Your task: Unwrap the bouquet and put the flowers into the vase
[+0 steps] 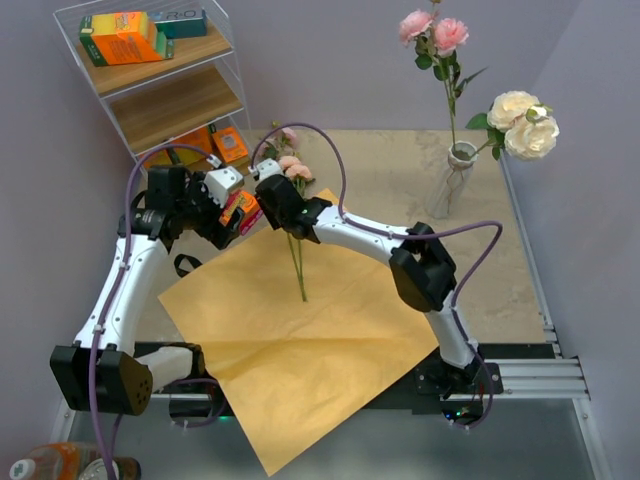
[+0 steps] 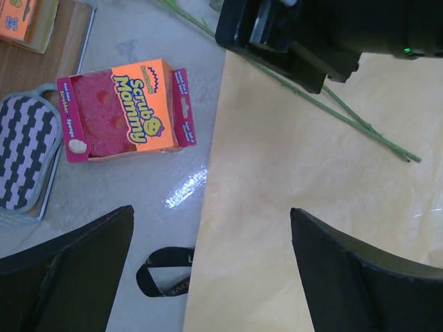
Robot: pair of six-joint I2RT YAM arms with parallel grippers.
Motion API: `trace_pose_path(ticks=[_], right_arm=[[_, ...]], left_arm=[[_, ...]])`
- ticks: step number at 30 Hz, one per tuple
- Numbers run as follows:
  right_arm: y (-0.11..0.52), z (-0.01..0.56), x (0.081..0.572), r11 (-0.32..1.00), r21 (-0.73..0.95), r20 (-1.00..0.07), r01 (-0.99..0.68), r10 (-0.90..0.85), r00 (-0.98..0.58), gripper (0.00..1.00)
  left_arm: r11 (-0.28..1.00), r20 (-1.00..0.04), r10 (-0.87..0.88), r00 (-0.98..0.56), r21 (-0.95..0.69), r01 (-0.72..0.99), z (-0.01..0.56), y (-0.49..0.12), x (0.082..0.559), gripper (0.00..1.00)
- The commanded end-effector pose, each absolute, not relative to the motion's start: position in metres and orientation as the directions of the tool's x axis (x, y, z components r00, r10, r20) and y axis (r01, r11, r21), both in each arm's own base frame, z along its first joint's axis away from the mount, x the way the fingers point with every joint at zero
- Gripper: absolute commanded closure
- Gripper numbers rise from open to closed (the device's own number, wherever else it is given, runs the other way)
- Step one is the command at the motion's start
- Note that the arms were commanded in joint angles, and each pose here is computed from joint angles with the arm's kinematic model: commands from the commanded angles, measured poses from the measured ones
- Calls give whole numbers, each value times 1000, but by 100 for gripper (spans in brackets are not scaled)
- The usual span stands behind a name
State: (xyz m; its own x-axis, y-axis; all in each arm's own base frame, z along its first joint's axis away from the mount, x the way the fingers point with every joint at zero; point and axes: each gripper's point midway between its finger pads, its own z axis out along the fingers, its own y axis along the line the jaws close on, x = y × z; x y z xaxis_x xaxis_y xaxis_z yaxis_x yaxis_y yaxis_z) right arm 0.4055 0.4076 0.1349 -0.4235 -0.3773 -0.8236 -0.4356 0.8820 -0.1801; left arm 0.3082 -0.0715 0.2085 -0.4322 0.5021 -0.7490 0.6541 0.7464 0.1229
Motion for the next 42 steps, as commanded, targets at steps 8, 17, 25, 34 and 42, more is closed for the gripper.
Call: trace_pose_path(ticks=[8,17,25,34,42], right_arm=[[444,138,478,903,91,-824,-419,-168,-541,52],[446,113,504,905,140,-830,-402,-115,-547,50],[450,99,506,901,152,-825,-405,-110,-555,50],[434,56,504,945,116,-779,-305,-104,-619,50],[432,47,506,955,114,-773,-272,-86,-629,49]], left_arm=[[743,-789,487,-374,148,653,236,-74,309,1],[740,-781,508,-363,179,648,236,-69,307,1],[737,-773,515,-370,179,652,227,-68,308,1],[733,-774,513,-371,171,658,225,-70,308,1],[734,-778,509,-369,168,658,226,-70,309,1]])
